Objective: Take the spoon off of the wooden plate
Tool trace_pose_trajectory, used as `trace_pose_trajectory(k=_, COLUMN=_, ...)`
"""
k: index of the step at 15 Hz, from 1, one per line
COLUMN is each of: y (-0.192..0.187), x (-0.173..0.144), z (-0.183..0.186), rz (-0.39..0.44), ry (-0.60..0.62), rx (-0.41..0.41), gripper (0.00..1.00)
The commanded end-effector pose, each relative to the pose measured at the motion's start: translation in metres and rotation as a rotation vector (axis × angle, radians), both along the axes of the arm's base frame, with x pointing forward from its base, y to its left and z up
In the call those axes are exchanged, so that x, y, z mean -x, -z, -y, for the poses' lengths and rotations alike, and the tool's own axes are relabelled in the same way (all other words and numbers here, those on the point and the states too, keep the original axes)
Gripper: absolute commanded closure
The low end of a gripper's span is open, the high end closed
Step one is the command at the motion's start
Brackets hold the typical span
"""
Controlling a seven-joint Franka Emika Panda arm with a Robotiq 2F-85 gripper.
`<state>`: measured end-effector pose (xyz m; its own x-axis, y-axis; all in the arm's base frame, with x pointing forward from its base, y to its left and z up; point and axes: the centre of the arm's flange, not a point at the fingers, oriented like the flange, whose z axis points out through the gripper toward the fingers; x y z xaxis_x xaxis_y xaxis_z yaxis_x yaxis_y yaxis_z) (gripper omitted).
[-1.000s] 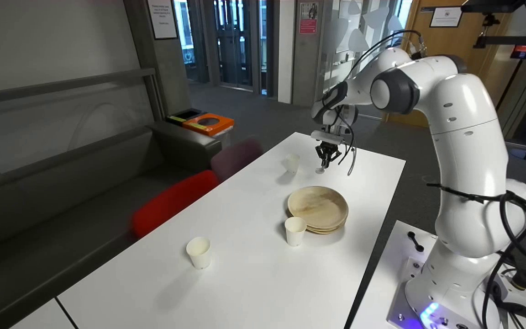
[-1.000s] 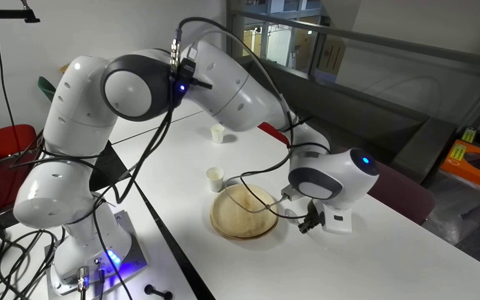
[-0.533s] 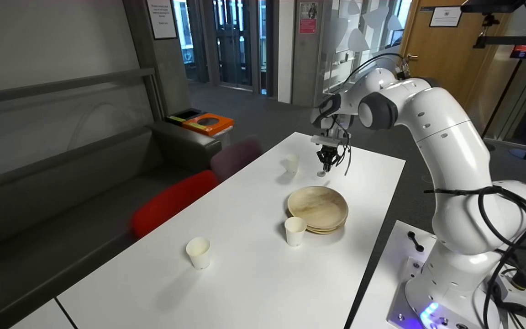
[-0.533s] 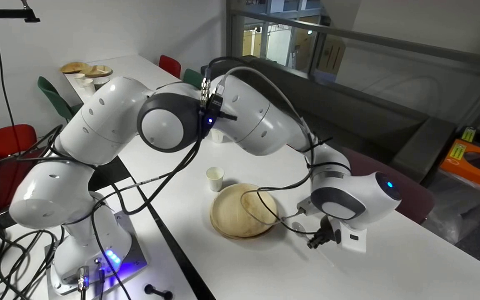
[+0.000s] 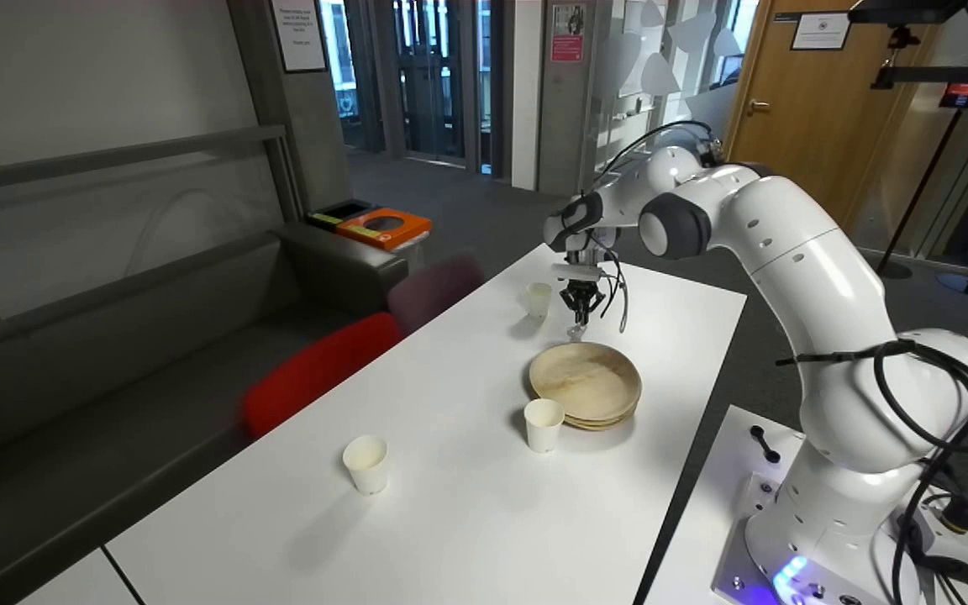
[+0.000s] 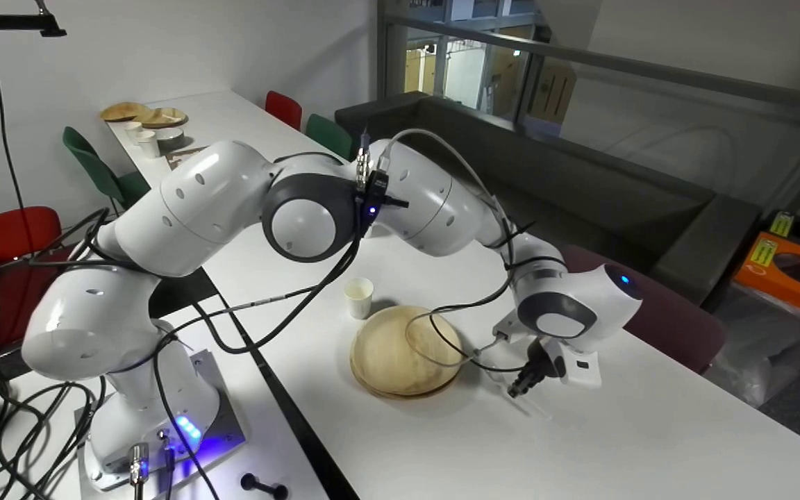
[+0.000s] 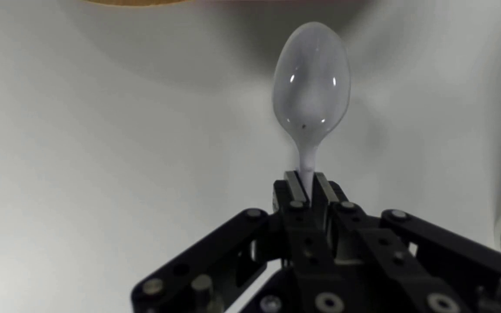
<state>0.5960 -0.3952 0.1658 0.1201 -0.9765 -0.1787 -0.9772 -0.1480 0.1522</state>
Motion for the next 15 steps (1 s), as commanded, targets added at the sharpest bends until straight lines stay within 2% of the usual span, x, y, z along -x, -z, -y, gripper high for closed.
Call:
trace_pose_trajectory(k=1, y=0.006, x=-0.016, z=-0.012, rz=-0.039, ry=-0.046, rx=0.057, gripper=0.94)
trace_pose_trajectory(k=7, y=0.026, x=-0.018, z=-0.022, rz=-0.050, ry=-0.069, rx=0.122, gripper=0.97)
trace_pose_trajectory(k=15, y=0.023, x=-0.011, z=-0.003, rz=-0.043, ry=-0.023, rx=0.118, gripper=0.98)
